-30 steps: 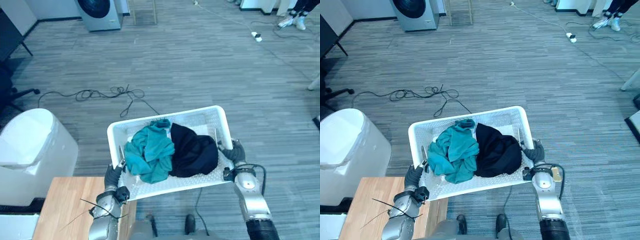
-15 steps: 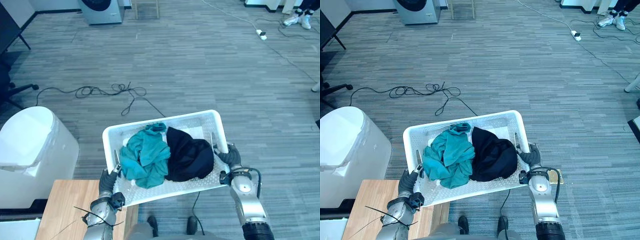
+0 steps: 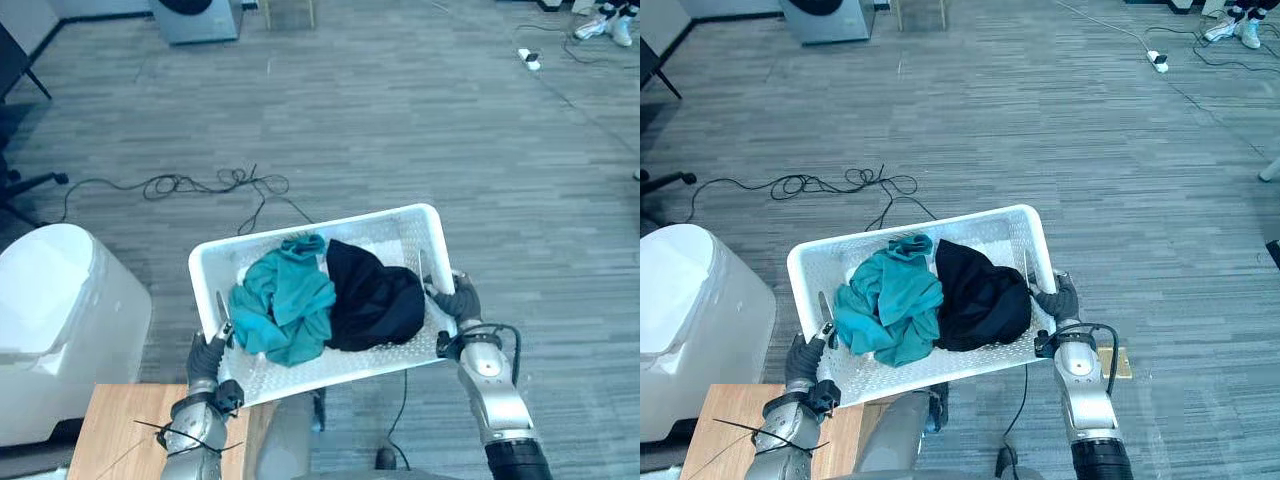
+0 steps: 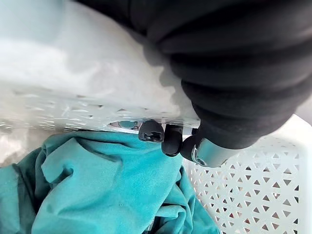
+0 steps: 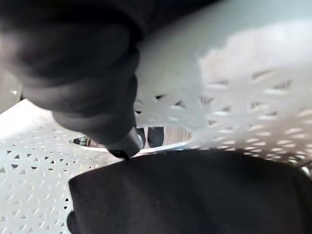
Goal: Pick up the laundry basket with both hands and put the clothes into the washing machine.
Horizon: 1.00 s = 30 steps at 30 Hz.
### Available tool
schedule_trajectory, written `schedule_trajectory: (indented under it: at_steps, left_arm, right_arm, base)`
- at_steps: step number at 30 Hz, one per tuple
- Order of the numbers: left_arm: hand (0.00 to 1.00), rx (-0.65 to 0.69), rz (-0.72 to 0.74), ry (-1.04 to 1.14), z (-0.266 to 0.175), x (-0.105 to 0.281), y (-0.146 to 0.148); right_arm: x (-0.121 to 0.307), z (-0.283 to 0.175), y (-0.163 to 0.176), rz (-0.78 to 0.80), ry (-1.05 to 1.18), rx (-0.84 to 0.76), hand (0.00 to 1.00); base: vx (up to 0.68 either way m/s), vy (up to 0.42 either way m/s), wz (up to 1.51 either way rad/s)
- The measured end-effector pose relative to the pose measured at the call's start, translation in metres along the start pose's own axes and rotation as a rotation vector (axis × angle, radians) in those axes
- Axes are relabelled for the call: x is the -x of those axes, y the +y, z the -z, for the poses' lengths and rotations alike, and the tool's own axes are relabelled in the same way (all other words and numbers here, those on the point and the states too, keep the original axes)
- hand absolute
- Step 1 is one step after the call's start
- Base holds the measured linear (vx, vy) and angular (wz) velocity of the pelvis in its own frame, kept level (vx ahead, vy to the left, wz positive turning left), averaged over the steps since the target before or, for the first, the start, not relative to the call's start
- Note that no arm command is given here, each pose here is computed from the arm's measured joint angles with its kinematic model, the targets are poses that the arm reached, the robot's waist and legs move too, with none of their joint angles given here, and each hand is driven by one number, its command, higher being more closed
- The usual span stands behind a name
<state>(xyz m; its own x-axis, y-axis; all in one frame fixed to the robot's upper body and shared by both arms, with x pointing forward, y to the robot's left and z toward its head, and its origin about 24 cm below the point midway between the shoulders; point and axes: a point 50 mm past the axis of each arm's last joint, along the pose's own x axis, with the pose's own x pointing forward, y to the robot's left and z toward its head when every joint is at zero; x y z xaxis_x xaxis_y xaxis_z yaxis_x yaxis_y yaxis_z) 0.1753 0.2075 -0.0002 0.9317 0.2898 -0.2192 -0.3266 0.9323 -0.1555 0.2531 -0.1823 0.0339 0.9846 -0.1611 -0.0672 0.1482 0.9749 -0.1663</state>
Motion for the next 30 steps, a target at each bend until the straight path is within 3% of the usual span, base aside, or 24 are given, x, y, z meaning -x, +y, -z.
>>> schedule_trajectory:
  at_steps: [8, 13, 18, 22, 30]
  left_arm:
    - [1.0, -0.126, -0.021, -0.095, -0.028, 0.011, 0.019]
    - [1.0, -0.129, 0.006, -0.164, -0.042, 0.006, 0.011]
    - [1.0, -0.168, -0.01, -0.099, -0.026, 0.0, 0.013]
    - [1.0, -0.111, -0.052, -0.017, -0.004, 0.011, 0.01]
    - [1.0, -0.103, -0.009, -0.051, -0.011, 0.003, 0.004]
  right_arm:
    - [0.008, 0.005, 0.025, -0.012, 0.04, -0.115, 1.0]
    - [0.009, -0.004, 0.015, 0.023, -0.021, -0.135, 1.0]
    - [0.019, 0.017, 0.014, 0.024, 0.067, -0.13, 1.0]
    - [0.02, 0.023, 0.005, -0.001, 0.086, -0.085, 1.0]
    - [0.016, 0.019, 0.002, 0.025, 0.072, -0.12, 1.0]
  base:
    - [0.51, 0.093, -0.25]
    - [0.47, -0.09, 0.03]
    - [0.67, -0.275, 0.69]
    - [0.75, -0.333, 0.09]
    - [0.66, -0.106, -0.06]
